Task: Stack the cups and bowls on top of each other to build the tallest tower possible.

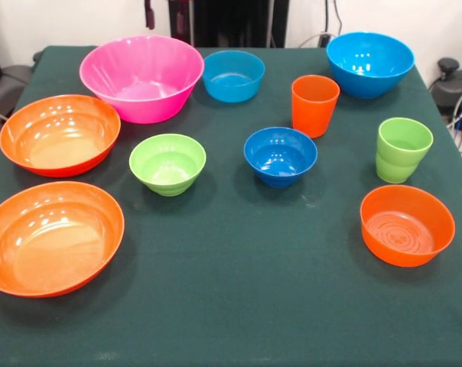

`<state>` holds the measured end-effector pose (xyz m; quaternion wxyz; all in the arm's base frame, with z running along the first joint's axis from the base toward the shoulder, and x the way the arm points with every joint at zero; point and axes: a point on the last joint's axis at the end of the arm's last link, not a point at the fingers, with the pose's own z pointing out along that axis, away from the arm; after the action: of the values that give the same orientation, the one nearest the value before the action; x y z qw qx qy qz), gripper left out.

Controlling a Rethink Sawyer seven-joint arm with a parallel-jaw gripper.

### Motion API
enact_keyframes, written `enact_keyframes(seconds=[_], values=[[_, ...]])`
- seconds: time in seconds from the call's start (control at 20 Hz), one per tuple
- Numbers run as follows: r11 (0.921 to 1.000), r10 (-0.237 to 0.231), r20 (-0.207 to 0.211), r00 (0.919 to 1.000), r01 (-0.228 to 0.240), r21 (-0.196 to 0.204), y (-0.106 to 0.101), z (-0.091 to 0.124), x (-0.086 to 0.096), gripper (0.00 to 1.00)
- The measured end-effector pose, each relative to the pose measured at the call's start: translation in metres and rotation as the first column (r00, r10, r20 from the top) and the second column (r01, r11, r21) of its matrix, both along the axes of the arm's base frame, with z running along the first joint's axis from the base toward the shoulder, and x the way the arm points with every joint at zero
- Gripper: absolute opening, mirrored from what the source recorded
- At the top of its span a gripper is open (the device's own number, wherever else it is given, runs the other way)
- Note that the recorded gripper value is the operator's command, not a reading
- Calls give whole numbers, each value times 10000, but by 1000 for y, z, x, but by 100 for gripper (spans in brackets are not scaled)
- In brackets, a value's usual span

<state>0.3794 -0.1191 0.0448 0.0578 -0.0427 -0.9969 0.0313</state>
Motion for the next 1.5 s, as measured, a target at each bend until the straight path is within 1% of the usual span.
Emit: enact_keyframes(seconds=[0.2, 0.3, 0.35, 0.7, 1.0, 1.25, 1.4, 1.5], values=[[9993, 359, -28, 9994, -358, 132, -1, -6, -5, 100], [9989, 441, -11, 9990, -440, 156, 0, -7, -5, 100], [9982, 562, 24, 9984, -562, 185, 2, -7, -4, 100], [9964, 790, 101, 9968, -793, 296, 9, -9, 0, 100], [9928, 1061, -141, 9943, -1052, 567, 26, -19, -4, 100], [9901, 1223, -304, 9920, -1198, 735, 34, -25, -9, 100], [9875, 1349, -445, 9899, -1306, 882, 40, -32, -15, 100], [9844, 1491, -531, 9874, -1431, 1023, 45, -38, -20, 100]])
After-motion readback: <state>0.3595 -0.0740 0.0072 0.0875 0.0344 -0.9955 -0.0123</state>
